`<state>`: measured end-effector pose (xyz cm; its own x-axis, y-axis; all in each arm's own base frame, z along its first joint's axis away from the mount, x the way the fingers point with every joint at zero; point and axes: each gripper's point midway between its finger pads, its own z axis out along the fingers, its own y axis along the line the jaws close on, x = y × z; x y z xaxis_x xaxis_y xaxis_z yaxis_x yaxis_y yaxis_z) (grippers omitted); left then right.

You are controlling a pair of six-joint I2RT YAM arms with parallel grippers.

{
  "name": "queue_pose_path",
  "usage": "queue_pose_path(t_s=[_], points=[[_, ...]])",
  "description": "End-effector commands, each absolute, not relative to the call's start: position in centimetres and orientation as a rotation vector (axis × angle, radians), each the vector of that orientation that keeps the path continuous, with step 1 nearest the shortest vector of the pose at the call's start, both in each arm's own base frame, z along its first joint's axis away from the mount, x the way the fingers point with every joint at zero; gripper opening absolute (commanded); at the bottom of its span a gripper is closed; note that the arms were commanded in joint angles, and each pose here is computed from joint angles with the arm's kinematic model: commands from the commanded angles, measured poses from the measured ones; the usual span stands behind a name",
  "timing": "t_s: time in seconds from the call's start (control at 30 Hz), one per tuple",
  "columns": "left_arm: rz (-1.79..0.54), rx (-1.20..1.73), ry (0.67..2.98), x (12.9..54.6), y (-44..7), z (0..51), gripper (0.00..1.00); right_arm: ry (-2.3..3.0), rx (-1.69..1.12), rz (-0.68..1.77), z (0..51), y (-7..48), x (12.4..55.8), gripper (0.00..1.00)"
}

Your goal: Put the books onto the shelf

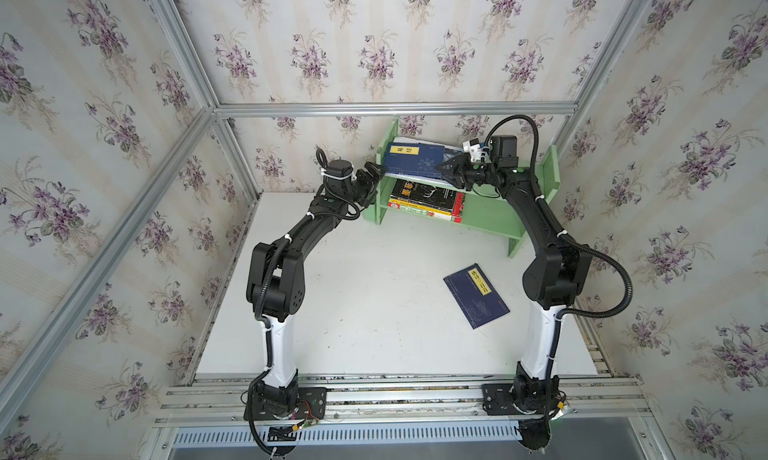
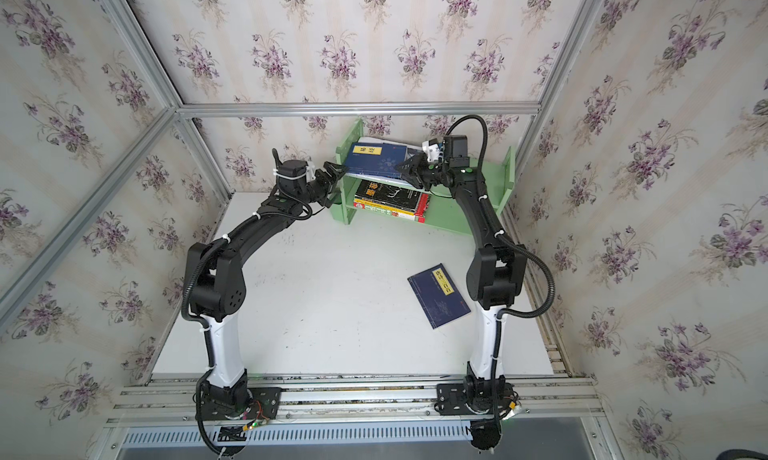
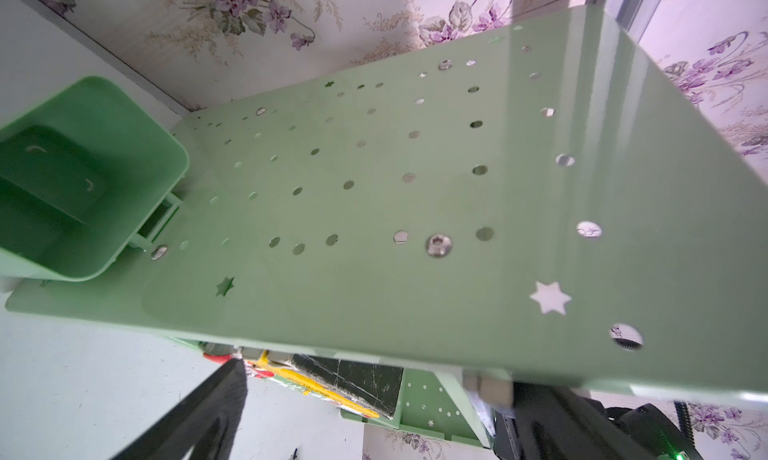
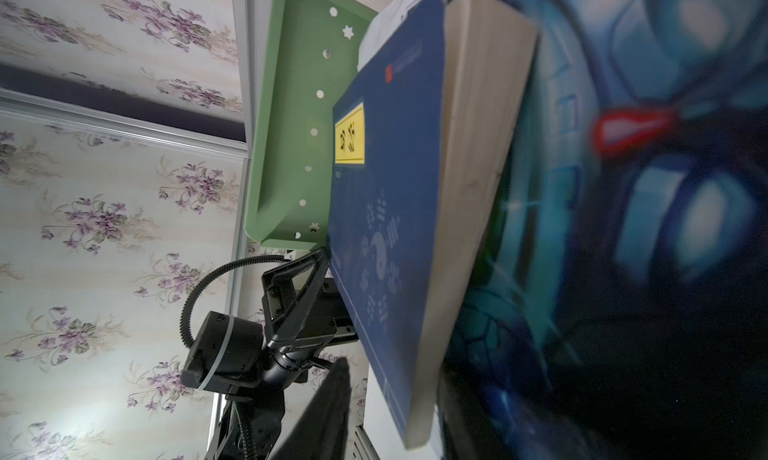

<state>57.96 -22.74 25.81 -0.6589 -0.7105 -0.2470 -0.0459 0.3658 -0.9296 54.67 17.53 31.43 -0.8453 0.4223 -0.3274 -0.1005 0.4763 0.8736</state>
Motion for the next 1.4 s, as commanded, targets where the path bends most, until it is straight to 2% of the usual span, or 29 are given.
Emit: queue_pose_path(t_s=[0.0,0.3,0.97,1.13,1.37], points=[[-1.236,-0.752,2.088,57.6,-22.0,22.3,1.0,2.245,0.252,1.299,31.1,17.1,54.4,0.32],[-1.258,-0.751,2.098,57.9,-22.4,21.9,1.0,2.267,0.17,1.29,31.4,18.4,53.5,0.24],[-1.257,-0.747,2.1,57.8,-22.3,21.9,1.0,2.259,0.106,1.288,32.1,19.1,52.7,0.22],[-1.262,-0.724,2.098,57.7,-22.5,22.3,1.0,2.254,0.122,1.268,32.0,18.8,53.2,0.28],[-1.266,-0.7,2.085,57.5,-22.4,23.3,1.0,2.249,0.174,1.198,32.1,17.6,53.6,0.44]])
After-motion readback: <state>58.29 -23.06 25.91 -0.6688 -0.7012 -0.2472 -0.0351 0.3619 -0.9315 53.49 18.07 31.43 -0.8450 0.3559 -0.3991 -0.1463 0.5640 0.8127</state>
